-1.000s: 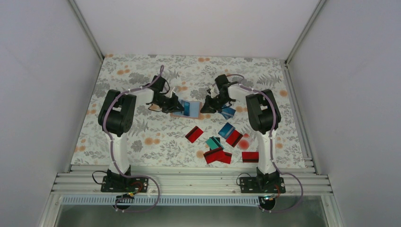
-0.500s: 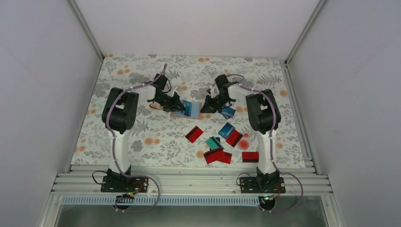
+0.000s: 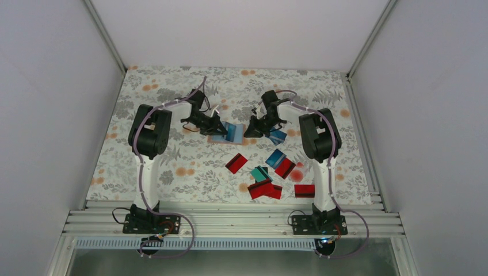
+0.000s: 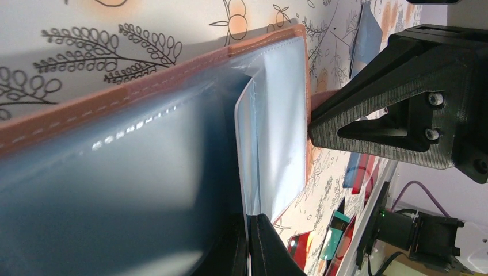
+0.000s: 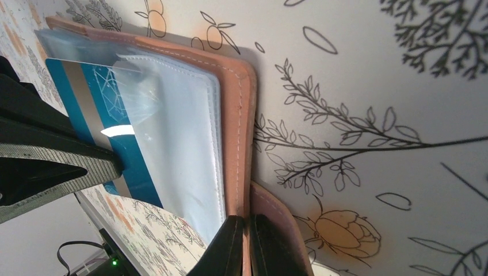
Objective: Put the credit cards into the card holder
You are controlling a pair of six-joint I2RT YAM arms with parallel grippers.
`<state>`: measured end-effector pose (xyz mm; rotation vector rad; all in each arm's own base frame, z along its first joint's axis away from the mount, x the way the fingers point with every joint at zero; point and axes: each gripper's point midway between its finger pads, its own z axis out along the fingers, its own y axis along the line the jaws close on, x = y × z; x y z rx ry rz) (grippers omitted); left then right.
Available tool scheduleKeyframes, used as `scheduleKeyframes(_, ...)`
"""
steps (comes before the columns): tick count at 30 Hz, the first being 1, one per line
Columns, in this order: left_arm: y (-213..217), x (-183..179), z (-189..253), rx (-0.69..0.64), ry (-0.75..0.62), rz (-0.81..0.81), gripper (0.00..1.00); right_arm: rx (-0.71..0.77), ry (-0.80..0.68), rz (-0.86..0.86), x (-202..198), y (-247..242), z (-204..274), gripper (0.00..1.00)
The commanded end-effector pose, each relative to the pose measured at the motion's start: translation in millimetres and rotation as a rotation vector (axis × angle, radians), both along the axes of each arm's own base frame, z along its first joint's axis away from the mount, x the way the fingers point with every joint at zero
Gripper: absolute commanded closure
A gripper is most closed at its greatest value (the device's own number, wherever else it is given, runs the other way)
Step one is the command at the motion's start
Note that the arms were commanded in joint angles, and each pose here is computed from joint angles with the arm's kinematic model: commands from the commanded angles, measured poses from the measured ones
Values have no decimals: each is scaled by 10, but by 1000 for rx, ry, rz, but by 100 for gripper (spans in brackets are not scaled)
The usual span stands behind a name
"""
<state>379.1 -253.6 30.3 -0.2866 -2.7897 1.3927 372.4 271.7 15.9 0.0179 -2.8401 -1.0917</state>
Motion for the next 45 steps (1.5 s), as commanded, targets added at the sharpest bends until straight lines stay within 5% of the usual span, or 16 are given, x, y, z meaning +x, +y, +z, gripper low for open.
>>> scheduleKeyframes(1,-97,-181,-192,50,51,-54,98,-119,122,19,-281,-100,-489,96)
scheduleKeyframes(7,-169,-192,-205,70,85,-31,97,-116,123,22,-287,-80,-480,96)
scheduleKeyframes(17,-78,-143,-254,254,92,-1,72,-108,116,25,-258,-50,-451,96)
scheduleKeyframes(45,-183,-163,-332,724,22,-86,37,-33,104,43,-190,104,-365,96)
